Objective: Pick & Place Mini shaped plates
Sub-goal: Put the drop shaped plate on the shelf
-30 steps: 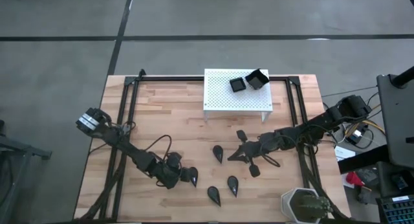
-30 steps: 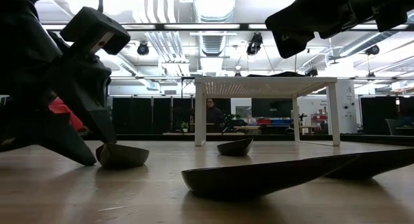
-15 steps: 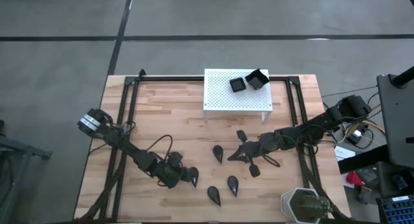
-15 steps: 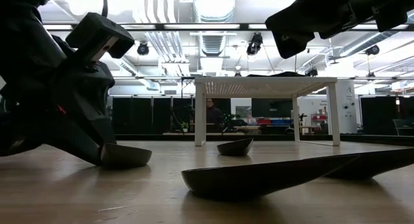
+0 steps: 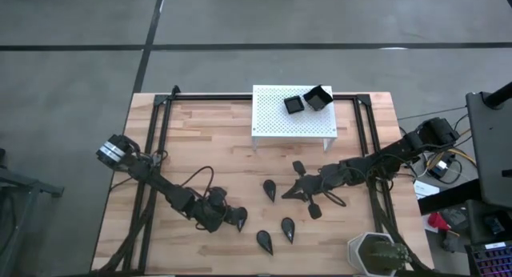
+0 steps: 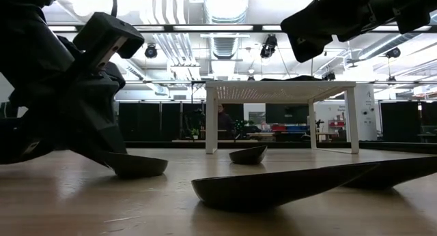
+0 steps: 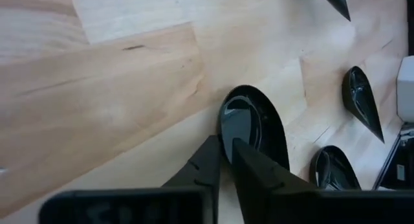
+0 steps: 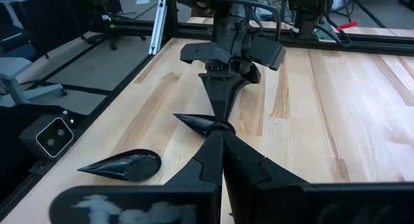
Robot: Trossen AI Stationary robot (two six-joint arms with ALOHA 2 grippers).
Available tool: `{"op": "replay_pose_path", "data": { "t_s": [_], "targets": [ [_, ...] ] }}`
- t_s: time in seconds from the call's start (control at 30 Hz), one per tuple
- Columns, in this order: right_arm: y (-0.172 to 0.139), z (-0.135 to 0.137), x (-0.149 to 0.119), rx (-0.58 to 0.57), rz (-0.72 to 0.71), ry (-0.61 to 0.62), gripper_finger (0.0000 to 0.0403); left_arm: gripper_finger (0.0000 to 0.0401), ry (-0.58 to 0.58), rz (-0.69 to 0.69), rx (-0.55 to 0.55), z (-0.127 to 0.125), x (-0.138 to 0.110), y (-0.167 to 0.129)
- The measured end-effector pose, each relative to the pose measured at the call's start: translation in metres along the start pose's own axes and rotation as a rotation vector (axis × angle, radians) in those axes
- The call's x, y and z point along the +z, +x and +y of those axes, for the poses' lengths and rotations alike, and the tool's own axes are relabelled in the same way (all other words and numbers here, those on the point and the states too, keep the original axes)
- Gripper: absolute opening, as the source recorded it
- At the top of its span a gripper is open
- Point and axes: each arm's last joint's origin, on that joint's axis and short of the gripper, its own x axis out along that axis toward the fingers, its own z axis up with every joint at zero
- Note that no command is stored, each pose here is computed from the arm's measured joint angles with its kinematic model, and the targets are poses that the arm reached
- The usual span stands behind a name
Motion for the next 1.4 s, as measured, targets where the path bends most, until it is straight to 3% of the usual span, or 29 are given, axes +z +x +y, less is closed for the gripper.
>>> {"op": "replay_pose_path", "data": {
  "t_s": [0.17, 0.67, 1.03, 1.4],
  "targets": [
    [0.000, 0.000, 0.000, 0.000, 0.000, 0.004, 0.0008, 0.0003, 0.031, -0.008, 0.001, 0.000, 0.002, 0.001],
    [0.000, 0.000, -0.001, -0.001, 0.013, 0.010, 0.0008, 0.0000, 0.061, -0.007, -0.028, -0.007, 0.009, -0.005],
    [0.000, 0.000, -0.001, 0.000, 0.006, -0.020, 0.0008, 0.0000, 0.094, -0.007, -0.147, -0.032, 0.039, -0.034],
    [-0.010, 0.000, -0.011, 0.016, -0.132, -0.038, 0.0008, 0.0000, 0.154, -0.103, -0.254, -0.049, 0.083, -0.070]
  ]
}}
